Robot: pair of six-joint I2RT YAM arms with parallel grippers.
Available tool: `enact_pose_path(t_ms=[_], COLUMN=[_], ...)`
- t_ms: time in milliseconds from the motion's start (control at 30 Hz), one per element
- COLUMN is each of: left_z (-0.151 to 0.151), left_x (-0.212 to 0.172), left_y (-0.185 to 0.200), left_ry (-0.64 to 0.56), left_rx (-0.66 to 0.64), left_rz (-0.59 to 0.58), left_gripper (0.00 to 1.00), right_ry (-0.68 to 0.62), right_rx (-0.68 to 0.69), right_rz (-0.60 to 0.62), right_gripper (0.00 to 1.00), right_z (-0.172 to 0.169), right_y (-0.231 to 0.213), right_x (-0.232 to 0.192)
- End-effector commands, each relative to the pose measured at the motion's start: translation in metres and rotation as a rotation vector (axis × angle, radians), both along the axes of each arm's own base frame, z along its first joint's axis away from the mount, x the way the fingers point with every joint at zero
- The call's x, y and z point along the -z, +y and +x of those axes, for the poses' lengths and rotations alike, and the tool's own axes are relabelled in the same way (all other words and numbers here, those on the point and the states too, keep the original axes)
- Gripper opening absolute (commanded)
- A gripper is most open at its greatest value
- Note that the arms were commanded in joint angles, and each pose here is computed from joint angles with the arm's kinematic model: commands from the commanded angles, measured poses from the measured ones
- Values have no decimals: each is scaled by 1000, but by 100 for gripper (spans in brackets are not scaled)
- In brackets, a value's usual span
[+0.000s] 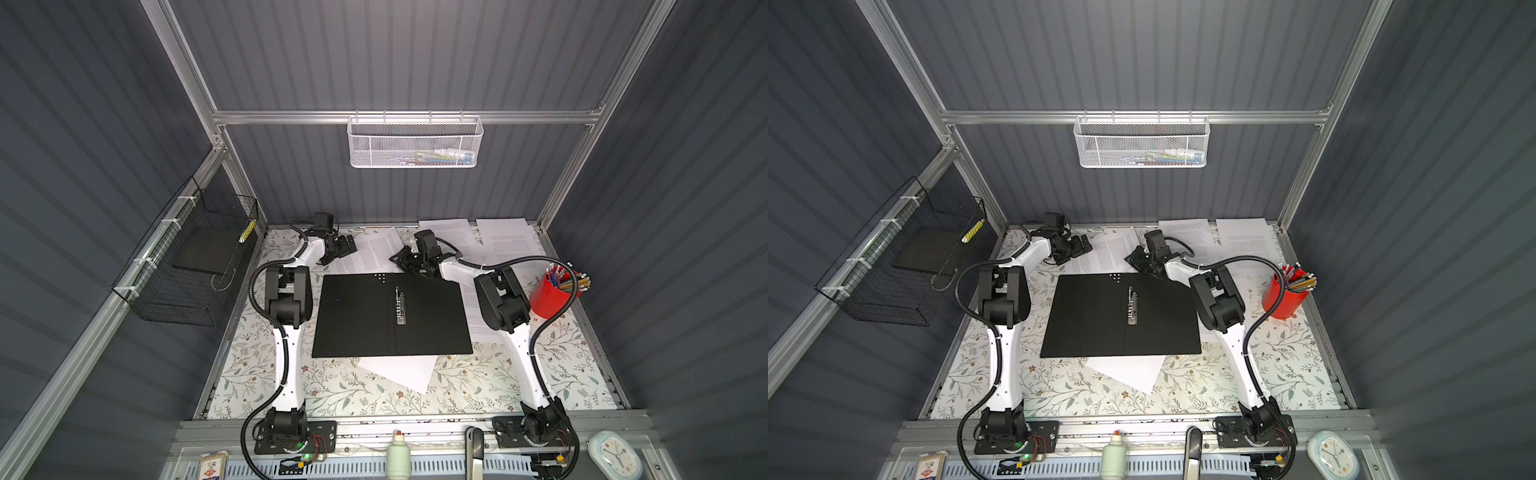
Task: Put the files into the folder
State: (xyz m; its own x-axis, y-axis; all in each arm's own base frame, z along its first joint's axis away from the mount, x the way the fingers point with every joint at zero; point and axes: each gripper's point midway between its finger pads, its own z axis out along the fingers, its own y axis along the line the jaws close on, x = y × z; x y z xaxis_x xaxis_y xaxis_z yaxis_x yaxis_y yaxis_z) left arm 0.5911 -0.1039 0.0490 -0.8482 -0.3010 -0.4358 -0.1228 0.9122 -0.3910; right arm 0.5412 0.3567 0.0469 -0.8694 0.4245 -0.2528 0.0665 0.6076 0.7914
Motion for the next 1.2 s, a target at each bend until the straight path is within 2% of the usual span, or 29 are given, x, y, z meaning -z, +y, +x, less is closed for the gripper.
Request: enact_pose_path(t_ms=[0,133,200,367,500,633,800,967,1167], left_z=[-36,-34,-36,-45,-64,-90,-132,-173,-213], left_x=[26,-12,-36,-94,-132,-162,-187,-188,-178], left_y=[-7,-10,-8,3,16,24,24,14,12], left_ry=[165,108,75,-14,-55,-89,-119,-112,-72], left_rx=[22,42,46,25,-11,-27,-15,55,112], left_rz=[-40,-53,-42,10,58,81,72,85,108], left_gripper=[100,100,100,100,100,100,100,100,100], right_ry=[-5,-25,-45,-196,-294,-372,-418,-388,-362], right_rx=[64,72,57,79,92,78,0,-245,-443], right_rz=[-53,-42,-12,-87,-132,-181,-167,-60,-14], right_gripper=[16,0,0,0,0,0,0,0,0], right_z=[11,18,22,42,58,57,19,-47,-131], right_y=[-10,-9,-8,-26,-50,-74,-92,-83,-88], right_x=[12,3,-14,-63,-96,-132,-196,-243,-284])
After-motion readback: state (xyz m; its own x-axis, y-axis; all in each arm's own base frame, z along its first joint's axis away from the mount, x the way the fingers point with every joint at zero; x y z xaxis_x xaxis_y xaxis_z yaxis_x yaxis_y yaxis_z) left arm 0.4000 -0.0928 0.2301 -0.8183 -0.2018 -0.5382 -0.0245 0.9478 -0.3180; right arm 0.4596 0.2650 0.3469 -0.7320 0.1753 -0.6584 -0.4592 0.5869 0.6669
